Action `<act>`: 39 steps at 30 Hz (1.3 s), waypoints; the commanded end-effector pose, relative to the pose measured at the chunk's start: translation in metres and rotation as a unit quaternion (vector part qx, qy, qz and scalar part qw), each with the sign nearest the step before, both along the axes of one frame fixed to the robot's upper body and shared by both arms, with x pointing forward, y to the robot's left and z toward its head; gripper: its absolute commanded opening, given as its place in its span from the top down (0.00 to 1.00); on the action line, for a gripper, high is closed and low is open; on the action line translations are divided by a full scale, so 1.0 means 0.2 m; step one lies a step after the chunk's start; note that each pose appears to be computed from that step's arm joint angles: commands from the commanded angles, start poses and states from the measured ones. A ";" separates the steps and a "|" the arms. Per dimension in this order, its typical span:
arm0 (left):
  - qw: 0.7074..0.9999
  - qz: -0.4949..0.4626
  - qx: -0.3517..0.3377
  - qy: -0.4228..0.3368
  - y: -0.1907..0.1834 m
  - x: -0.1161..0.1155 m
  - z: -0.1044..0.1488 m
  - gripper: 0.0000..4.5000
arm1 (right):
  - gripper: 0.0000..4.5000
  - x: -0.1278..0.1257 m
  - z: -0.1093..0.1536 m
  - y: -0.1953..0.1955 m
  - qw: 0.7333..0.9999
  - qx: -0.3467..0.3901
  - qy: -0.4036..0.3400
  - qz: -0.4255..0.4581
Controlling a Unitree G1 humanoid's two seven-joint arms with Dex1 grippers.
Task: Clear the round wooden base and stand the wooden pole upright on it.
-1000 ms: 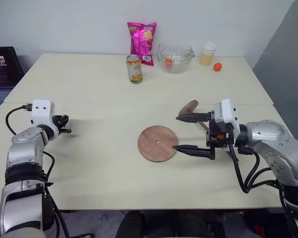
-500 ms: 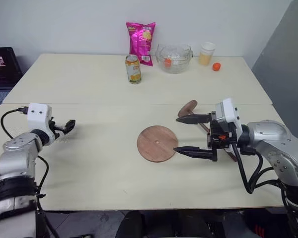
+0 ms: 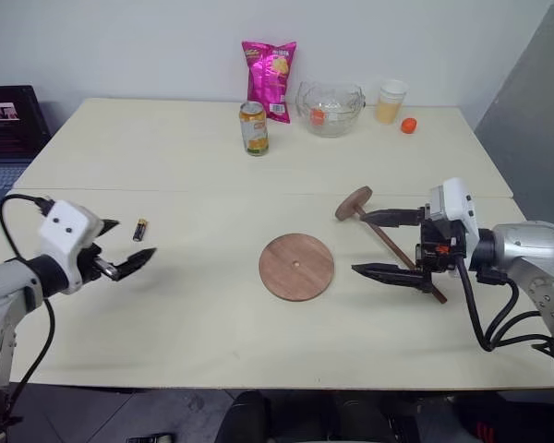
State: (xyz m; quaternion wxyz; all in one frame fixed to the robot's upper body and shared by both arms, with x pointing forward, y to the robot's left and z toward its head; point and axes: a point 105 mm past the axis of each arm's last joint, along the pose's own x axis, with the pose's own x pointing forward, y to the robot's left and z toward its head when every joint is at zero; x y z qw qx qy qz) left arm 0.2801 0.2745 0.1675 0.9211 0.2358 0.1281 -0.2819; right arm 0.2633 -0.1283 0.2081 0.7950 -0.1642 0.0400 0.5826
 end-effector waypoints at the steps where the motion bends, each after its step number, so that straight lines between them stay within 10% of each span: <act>1: 0.991 -0.129 0.036 0.029 -0.25 -0.10 -0.02 0.00 | 0.00 0.01 0.03 -0.09 0.999 -0.024 -0.008 -0.026; 11: 0.977 -0.207 0.048 0.008 -0.43 -0.09 0.02 0.00 | 0.00 0.07 -0.05 -0.05 0.991 -0.068 0.060 -0.099; 16: 0.966 -0.255 0.049 -0.020 -0.59 -0.08 0.06 0.00 | 0.00 0.35 -0.16 -0.18 0.950 -0.088 0.092 -0.286; 39: 0.931 -0.355 -0.022 -0.087 -1.00 -0.06 0.12 0.00 | 0.00 0.52 -0.34 -0.30 0.878 -0.242 0.280 -0.304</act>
